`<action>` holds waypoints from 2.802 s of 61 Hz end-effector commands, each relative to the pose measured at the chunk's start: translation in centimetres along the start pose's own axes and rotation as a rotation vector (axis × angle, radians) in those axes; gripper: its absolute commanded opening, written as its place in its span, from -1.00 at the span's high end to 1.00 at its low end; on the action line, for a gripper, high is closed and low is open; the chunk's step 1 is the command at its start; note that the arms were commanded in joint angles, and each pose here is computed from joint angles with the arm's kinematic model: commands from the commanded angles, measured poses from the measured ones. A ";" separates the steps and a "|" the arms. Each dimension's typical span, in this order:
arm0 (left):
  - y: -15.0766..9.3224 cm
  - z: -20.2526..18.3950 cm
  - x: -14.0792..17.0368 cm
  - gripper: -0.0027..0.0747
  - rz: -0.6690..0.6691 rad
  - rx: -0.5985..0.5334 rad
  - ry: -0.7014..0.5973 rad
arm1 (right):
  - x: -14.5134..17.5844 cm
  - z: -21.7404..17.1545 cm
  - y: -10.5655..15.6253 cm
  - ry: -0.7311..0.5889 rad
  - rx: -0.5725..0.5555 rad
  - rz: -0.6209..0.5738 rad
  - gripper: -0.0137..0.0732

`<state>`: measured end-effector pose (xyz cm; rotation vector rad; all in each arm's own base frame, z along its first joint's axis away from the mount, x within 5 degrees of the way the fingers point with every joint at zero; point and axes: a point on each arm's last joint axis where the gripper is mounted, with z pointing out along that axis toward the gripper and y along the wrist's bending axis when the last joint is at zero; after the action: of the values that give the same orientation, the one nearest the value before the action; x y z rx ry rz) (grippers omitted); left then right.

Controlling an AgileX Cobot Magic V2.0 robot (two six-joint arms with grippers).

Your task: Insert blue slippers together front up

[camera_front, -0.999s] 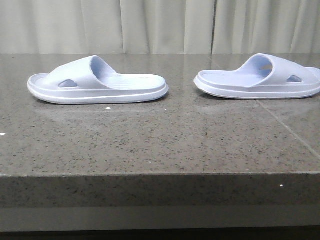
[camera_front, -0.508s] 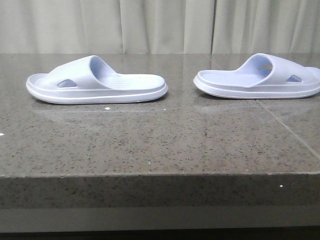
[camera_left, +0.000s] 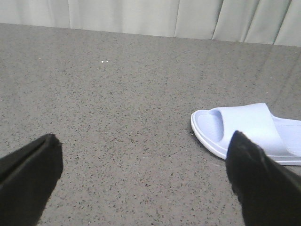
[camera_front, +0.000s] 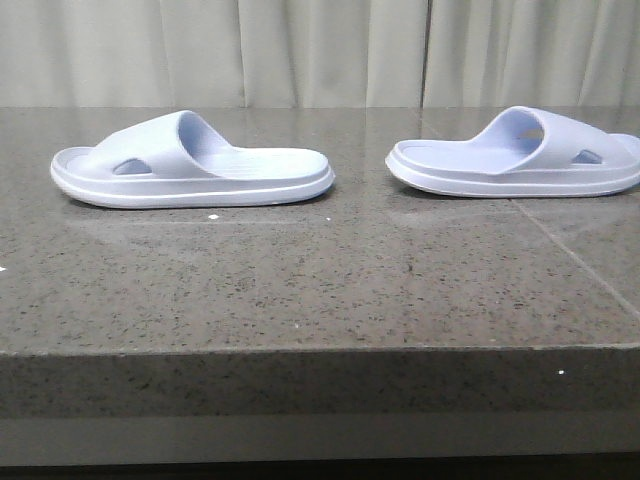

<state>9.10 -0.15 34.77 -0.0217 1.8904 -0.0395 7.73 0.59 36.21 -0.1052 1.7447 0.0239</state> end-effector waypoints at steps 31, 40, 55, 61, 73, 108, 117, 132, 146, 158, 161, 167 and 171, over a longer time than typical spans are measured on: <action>-2.7 14.2 -4.5 -0.86 -0.064 0.299 0.322 | -1.6 -0.2 -0.2 -0.093 0.017 -0.019 -0.84; -1.8 18.2 -4.6 -0.86 -0.133 0.351 0.447 | -1.6 -0.2 -0.2 -0.093 0.017 -0.019 -0.84; 0.8 23.2 -4.1 -0.86 -0.306 0.538 0.557 | -1.6 -0.2 -0.2 -0.093 0.017 -0.019 -0.84; 1.2 25.0 -3.3 -0.86 -0.329 0.575 0.623 | -1.6 -0.2 -0.2 -0.093 0.017 -0.019 -0.84; 1.4 27.5 -1.9 -0.86 -0.369 0.625 0.679 | -1.6 -0.2 -0.2 -0.093 0.017 -0.019 -0.84; 1.8 29.5 0.2 -0.47 -0.401 0.608 0.730 | -1.6 -0.2 -0.2 -0.093 0.017 -0.019 -0.84; 1.9 29.6 0.3 -0.24 -0.403 0.608 0.733 | -1.6 -0.2 -0.2 -0.093 0.017 -0.019 -0.84; 1.2 29.7 0.5 -0.21 -0.393 0.621 0.744 | -1.6 -0.2 -0.2 -0.093 0.017 -0.019 -0.84; 0.0 30.1 0.7 -0.21 -0.358 0.622 0.750 | -1.6 -0.2 -0.2 -0.093 0.017 -0.019 -0.84; -0.1 30.9 2.1 -0.20 -0.376 0.635 0.800 | -1.6 -0.2 -0.2 -0.093 0.017 -0.019 -0.84; -0.3 31.1 2.4 -0.19 -0.380 0.643 0.814 | -1.6 -0.2 -0.2 -0.093 0.017 -0.019 -0.84; -0.9 31.4 3.0 -0.09 -0.379 0.658 0.838 | -1.6 -0.2 -0.2 -0.093 0.017 -0.019 -0.84; -1.1 31.4 3.1 -0.01 -0.375 0.664 0.842 | -1.6 -0.2 -0.2 -0.093 0.017 -0.019 -0.84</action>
<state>38.26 -1.32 22.02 0.0370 2.5440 -1.1117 7.73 0.59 36.21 -0.1052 1.7447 0.0239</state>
